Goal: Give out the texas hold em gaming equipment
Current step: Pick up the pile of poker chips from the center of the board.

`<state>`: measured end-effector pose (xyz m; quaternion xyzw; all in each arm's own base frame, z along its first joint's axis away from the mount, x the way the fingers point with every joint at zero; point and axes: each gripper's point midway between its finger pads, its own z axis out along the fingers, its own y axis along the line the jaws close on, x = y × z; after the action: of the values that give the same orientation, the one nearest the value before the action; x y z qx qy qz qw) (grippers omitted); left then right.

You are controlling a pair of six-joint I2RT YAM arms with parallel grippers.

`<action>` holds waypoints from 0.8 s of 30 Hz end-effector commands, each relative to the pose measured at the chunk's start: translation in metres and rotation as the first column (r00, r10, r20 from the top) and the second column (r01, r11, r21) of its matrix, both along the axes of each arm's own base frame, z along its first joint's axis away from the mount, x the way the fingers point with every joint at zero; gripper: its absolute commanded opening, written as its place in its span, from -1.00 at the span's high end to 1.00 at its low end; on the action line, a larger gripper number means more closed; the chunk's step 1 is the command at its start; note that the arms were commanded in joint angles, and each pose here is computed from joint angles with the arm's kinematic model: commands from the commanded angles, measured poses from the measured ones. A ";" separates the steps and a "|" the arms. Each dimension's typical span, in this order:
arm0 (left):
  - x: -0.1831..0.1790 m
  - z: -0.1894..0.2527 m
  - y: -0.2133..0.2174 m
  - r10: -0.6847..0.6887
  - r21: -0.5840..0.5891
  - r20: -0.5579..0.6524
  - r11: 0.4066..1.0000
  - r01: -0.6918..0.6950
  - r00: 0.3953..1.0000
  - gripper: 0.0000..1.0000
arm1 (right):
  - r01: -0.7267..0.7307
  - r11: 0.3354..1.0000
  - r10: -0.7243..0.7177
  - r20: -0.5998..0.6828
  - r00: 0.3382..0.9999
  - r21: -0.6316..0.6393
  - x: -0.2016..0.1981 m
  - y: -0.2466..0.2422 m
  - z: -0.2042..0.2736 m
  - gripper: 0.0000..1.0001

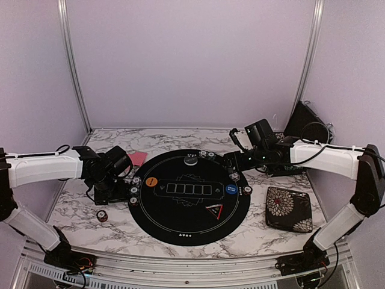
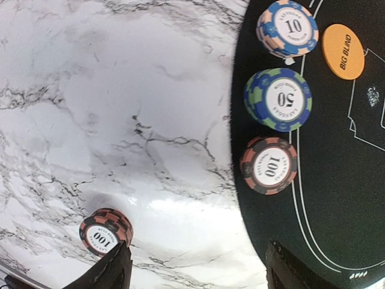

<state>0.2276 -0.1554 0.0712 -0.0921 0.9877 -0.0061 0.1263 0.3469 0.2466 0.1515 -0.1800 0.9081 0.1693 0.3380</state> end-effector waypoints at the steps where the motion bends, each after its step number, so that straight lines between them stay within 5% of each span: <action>1: -0.024 -0.006 0.033 0.096 0.070 -0.029 0.993 -0.093 0.995 -0.57 | -0.015 0.999 0.014 0.035 0.999 0.033 0.002 0.001 0.014 -0.88; 24: -0.042 -0.030 0.070 0.216 0.086 -0.083 0.974 -0.209 0.973 -0.54 | -0.040 0.998 0.038 0.041 0.998 0.046 0.002 0.006 0.016 -0.88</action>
<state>0.1900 -0.0878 0.0451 -0.1919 0.9755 0.0511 0.0950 0.3439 0.2522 0.1519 -0.1935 0.9035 0.1836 0.3354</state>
